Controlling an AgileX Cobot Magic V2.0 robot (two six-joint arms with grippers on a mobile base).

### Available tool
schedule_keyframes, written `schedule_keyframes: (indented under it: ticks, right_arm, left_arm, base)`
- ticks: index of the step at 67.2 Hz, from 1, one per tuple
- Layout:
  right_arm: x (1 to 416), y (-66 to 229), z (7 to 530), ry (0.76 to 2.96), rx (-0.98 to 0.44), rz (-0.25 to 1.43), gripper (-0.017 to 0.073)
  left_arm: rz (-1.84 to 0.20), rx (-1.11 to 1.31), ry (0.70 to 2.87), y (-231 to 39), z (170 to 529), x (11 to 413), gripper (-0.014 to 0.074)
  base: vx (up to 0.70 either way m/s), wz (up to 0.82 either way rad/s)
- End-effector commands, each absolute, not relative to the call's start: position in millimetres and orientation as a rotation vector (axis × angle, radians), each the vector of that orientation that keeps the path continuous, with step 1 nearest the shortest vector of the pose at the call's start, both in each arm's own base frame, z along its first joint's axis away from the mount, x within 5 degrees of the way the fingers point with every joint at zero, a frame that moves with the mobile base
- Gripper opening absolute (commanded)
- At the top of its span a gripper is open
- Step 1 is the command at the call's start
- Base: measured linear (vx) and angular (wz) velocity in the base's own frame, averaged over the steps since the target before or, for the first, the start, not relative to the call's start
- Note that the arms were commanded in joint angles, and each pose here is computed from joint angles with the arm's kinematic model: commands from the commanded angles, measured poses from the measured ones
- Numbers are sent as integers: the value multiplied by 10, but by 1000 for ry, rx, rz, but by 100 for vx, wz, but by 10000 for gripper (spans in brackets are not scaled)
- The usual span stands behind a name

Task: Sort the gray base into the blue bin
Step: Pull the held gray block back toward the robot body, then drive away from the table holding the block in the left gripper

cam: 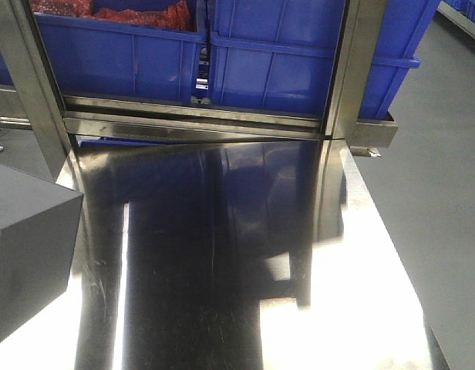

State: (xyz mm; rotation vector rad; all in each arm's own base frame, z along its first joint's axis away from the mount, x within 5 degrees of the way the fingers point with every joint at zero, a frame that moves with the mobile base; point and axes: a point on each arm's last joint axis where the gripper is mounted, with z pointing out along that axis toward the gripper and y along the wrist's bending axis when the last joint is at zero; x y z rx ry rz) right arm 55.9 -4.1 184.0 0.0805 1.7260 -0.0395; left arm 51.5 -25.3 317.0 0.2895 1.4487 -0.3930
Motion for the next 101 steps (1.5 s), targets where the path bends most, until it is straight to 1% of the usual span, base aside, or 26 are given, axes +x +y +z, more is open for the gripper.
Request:
schedule_keyframes:
  ticks: [1, 26, 47, 101]
  right_arm:
    - [580, -46, 1889, 1673, 67, -60, -5]
    - [580, -46, 1889, 1673, 67, -60, -5]
    - [580, -46, 1889, 1673, 67, -60, -5]
    - [580, -46, 1889, 1673, 67, -60, -5]
  left_arm:
    - [-423, 233, 1328, -228, 3355, 494, -8]
    - [-423, 233, 1328, -228, 3354, 495, -8]
    - [-423, 234, 1329, -228, 3353, 495, -8]
    - [-423, 234, 1329, -228, 3353, 495, -8]
  base:
    - [0, 0]
    - [-1, -3]
    - [-8, -34]
    - [-10, -77]
